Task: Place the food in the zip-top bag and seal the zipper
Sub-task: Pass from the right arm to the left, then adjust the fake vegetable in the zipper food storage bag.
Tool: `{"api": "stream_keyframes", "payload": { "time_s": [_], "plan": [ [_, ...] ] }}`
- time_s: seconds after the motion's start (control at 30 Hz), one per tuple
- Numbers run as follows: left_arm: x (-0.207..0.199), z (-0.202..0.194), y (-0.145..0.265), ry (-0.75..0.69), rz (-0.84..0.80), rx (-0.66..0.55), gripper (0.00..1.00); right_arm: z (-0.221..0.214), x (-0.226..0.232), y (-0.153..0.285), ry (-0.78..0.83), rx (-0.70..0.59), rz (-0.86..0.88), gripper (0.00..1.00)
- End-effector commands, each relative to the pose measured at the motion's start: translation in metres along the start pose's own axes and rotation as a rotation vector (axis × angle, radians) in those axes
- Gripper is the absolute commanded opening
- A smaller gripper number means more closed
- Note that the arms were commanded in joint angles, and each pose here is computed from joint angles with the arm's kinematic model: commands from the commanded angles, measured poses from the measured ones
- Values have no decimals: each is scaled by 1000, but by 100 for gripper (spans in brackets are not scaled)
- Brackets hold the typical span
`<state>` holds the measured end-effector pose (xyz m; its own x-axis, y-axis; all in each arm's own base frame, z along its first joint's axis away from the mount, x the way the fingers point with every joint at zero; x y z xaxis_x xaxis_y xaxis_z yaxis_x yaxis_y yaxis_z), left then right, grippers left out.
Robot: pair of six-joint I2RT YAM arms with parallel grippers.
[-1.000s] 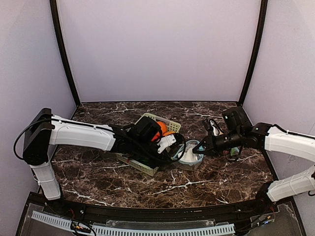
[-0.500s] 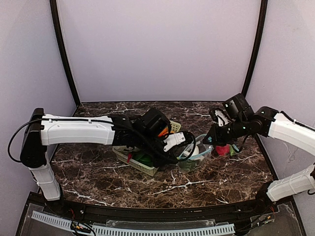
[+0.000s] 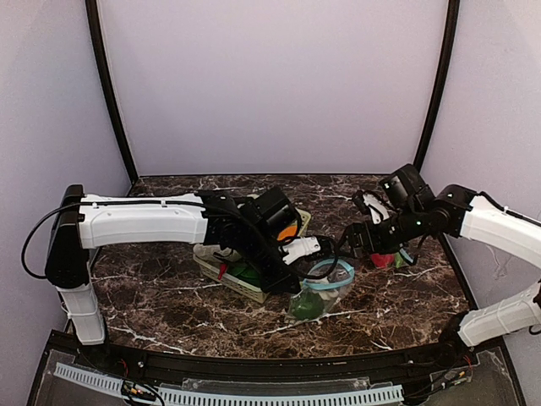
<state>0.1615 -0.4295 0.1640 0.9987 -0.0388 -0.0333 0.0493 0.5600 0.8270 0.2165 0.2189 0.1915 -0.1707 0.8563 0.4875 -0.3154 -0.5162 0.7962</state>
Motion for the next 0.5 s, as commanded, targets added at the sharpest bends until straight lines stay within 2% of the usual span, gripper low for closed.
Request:
{"api": "stream_keyframes", "payload": {
  "time_s": [0.0,0.47],
  "plan": [
    [0,-16,-5,-28,-1,58,1,-7,18,-6,97,22,103,99],
    [3,-19,-5,-50,31,-10,1,-41,23,-52,172,171,147,99]
  ]
}}
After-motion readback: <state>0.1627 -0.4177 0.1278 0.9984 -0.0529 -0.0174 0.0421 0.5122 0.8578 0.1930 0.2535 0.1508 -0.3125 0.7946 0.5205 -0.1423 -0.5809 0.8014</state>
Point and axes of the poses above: each gripper's point midway between its finger pads, its own y axis back along the fingers, its own x axis along the line the jaws close on, z = x × y, the point moved 2 cm from there along y, back along the fingers, and after that the axes turned 14 degrees about -y, right-handed, at the moved point
